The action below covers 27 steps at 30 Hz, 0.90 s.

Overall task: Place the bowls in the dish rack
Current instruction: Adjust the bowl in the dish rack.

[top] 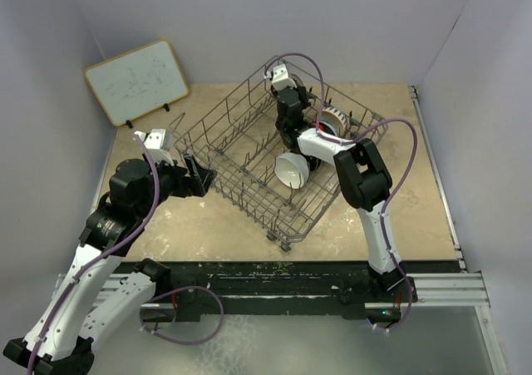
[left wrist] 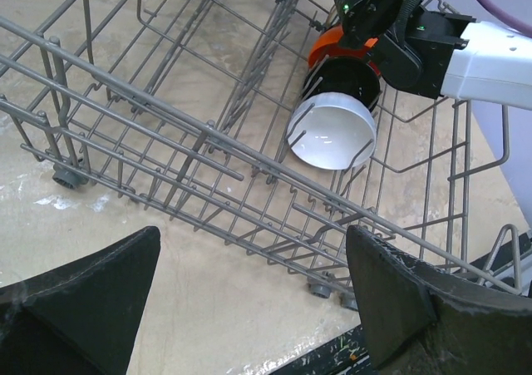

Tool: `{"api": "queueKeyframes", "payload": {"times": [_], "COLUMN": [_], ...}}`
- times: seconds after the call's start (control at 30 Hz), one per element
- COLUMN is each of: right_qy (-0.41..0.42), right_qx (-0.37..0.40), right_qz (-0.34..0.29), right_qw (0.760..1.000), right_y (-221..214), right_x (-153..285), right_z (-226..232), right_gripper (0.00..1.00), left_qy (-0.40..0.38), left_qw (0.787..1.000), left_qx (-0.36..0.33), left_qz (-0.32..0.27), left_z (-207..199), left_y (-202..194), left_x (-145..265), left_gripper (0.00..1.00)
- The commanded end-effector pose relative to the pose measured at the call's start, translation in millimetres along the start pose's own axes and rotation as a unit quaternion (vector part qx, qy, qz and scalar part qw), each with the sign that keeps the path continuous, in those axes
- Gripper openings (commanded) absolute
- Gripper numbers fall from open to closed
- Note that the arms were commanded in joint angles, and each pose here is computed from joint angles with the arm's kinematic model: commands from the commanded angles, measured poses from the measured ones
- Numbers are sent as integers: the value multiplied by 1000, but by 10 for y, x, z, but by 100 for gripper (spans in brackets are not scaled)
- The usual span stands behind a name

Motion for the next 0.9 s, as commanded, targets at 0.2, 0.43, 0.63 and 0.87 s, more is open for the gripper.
{"api": "queueKeyframes", "payload": {"times": [0.2,0.43,0.63,0.87], "right_qy": [70,57,6,-105], "right_qx": [-3,-34,-57,-118], "right_qz": [48,49,17,-48], "right_qw": [996,997,998,986], "right_y": [-330,-265,-9,588], "right_x": [153,184,227,299], "right_z": [329,279,68,-538], "right_gripper": [0,0,0,0], "left_qy": [-15,-14,-14,-12], "left_qw": [999,999,999,999], "left_qx": [-7,-9,-8,-3], "left_qz": [-28,-29,-32,-37], "left_z": [-54,-58,-74,-78], "left_y": [129,154,198,222], "left_x": [5,10,39,90], "left_gripper": [96,96,96,96]}}
Point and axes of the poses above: each gripper's point midway between its finger pads, its own x axis back along the fingers, its own z axis along the line the jaws close on, y = z × x, the point moved 3 cm from there along x, back along the fingers, and after that the axes turned 4 degrees about -x, right-handed, at the moved point
